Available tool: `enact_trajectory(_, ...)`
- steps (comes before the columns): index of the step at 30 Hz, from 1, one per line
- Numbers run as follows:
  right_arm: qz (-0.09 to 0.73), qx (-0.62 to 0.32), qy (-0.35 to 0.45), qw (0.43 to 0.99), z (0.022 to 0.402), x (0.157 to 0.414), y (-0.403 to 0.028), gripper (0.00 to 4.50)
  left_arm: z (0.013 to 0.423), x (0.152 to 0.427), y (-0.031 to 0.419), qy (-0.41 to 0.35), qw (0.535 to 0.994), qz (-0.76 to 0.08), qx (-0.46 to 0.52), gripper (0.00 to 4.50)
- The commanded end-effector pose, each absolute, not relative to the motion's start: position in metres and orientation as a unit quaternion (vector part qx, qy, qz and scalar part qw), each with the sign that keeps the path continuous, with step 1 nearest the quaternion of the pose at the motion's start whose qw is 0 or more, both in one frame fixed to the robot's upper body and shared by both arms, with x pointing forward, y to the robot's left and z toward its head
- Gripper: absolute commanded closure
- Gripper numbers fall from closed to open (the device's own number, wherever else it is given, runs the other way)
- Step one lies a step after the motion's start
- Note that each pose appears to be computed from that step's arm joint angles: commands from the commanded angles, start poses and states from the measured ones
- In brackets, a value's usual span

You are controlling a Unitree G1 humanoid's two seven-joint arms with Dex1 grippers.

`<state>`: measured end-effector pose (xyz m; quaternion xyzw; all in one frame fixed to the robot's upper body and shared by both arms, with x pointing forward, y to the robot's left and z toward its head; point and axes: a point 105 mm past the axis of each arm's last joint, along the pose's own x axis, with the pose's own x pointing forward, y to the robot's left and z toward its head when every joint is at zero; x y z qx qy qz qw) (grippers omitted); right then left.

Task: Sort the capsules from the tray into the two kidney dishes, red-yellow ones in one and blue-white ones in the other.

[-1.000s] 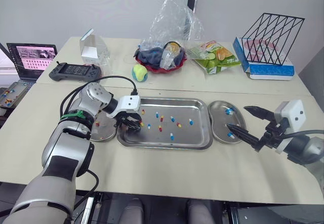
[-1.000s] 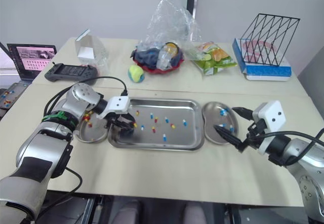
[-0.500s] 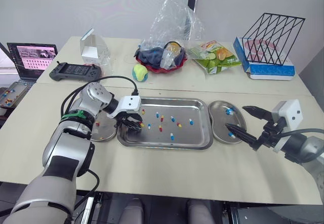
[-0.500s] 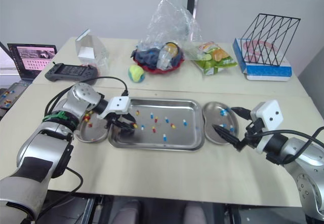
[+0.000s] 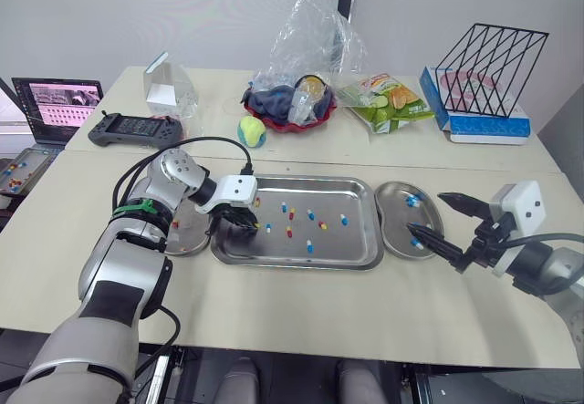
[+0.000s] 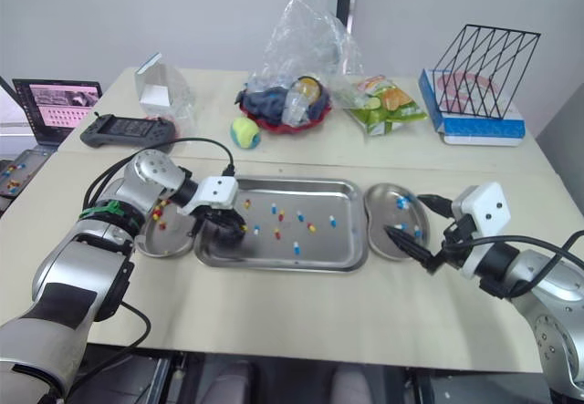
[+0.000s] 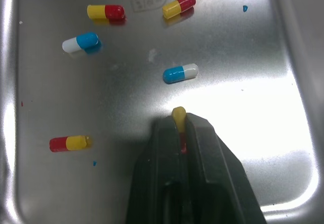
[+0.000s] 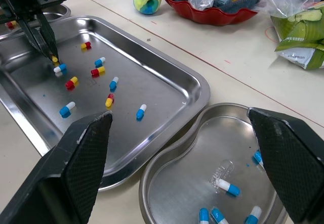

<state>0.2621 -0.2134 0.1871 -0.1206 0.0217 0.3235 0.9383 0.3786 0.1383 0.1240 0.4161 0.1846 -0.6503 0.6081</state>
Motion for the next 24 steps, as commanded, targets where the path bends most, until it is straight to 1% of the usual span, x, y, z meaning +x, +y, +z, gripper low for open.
enact_trajectory(1, 0.316, -0.135, -0.009, 0.939, 0.201, 0.260, -0.215, 0.00, 0.129, 0.379, 0.140, 0.188, 0.600, -0.651, 0.425, 4.46)
enact_trajectory(6, 0.319, -0.134, -0.009, 0.938, 0.201, 0.262, -0.214, 0.00, 0.142, 0.382, 0.138, 0.172, 0.619, -0.648, 0.410, 4.46)
enact_trajectory(14, 0.331, -0.132, -0.010, 0.935, 0.201, 0.264, -0.210, 0.00, 0.181, 0.389, 0.151, 0.146, 0.677, -0.623, 0.363, 4.46)
enact_trajectory(16, 0.339, -0.130, -0.011, 0.932, 0.203, 0.265, -0.208, 0.00, 0.200, 0.389, 0.168, 0.142, 0.708, -0.606, 0.335, 4.46)
enact_trajectory(18, 0.353, -0.129, -0.011, 0.927, 0.205, 0.267, -0.205, 0.00, 0.224, 0.387, 0.197, 0.138, 0.749, -0.569, 0.310, 4.46)
enact_trajectory(19, 0.361, -0.130, -0.012, 0.924, 0.205, 0.269, -0.204, 0.00, 0.232, 0.384, 0.215, 0.140, 0.764, -0.546, 0.312, 4.46)
enact_trajectory(21, 0.369, -0.130, -0.013, 0.920, 0.206, 0.272, -0.203, 0.00, 0.238, 0.377, 0.238, 0.154, 0.779, -0.517, 0.320, 4.46)
enact_trajectory(24, 0.378, -0.129, -0.015, 0.917, 0.207, 0.278, -0.200, 0.00, 0.230, 0.366, 0.262, 0.187, 0.788, -0.492, 0.319, 4.46)
